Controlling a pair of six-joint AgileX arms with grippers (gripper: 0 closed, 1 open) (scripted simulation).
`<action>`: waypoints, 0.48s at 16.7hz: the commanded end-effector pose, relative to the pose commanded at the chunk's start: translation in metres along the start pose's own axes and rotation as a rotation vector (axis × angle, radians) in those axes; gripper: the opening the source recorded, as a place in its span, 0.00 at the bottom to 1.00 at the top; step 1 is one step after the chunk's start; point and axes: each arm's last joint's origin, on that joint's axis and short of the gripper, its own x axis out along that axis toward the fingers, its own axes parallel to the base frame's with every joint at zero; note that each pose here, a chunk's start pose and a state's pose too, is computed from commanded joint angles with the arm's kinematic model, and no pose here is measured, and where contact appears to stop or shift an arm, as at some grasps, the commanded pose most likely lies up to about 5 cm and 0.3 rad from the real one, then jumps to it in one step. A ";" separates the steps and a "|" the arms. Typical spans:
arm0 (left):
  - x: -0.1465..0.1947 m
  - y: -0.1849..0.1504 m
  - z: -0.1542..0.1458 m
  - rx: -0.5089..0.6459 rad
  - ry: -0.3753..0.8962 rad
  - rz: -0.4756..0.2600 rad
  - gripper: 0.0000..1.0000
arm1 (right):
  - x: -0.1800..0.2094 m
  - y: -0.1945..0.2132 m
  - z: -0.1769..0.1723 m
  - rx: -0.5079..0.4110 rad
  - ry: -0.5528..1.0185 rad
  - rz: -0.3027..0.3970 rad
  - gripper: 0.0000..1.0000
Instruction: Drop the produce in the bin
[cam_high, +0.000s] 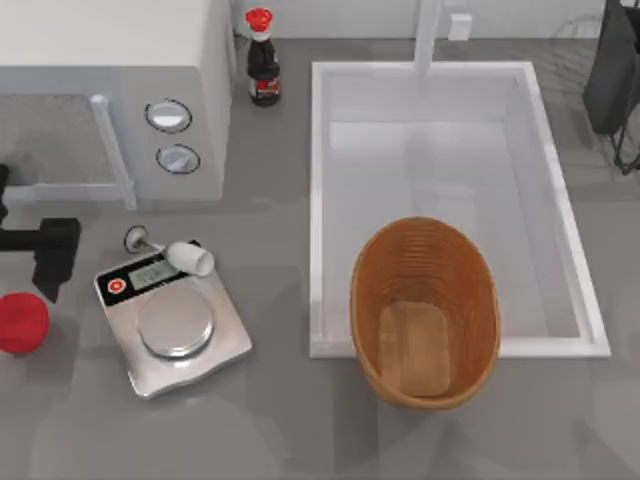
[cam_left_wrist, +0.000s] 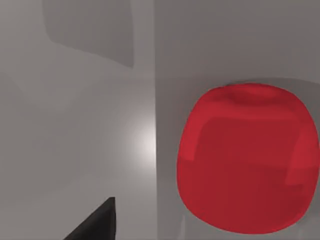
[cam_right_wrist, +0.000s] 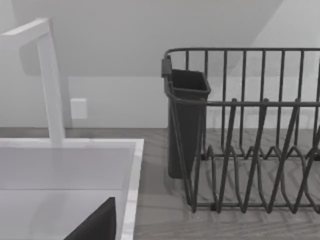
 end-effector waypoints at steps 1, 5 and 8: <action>0.000 -0.001 -0.001 0.004 -0.002 0.000 1.00 | 0.000 0.000 0.000 0.000 0.000 0.000 1.00; 0.016 0.004 0.000 -0.001 0.000 0.000 1.00 | 0.000 0.000 0.000 0.000 0.000 0.000 1.00; 0.043 0.006 0.000 -0.002 0.003 0.002 1.00 | 0.000 0.000 0.000 0.000 0.000 0.000 1.00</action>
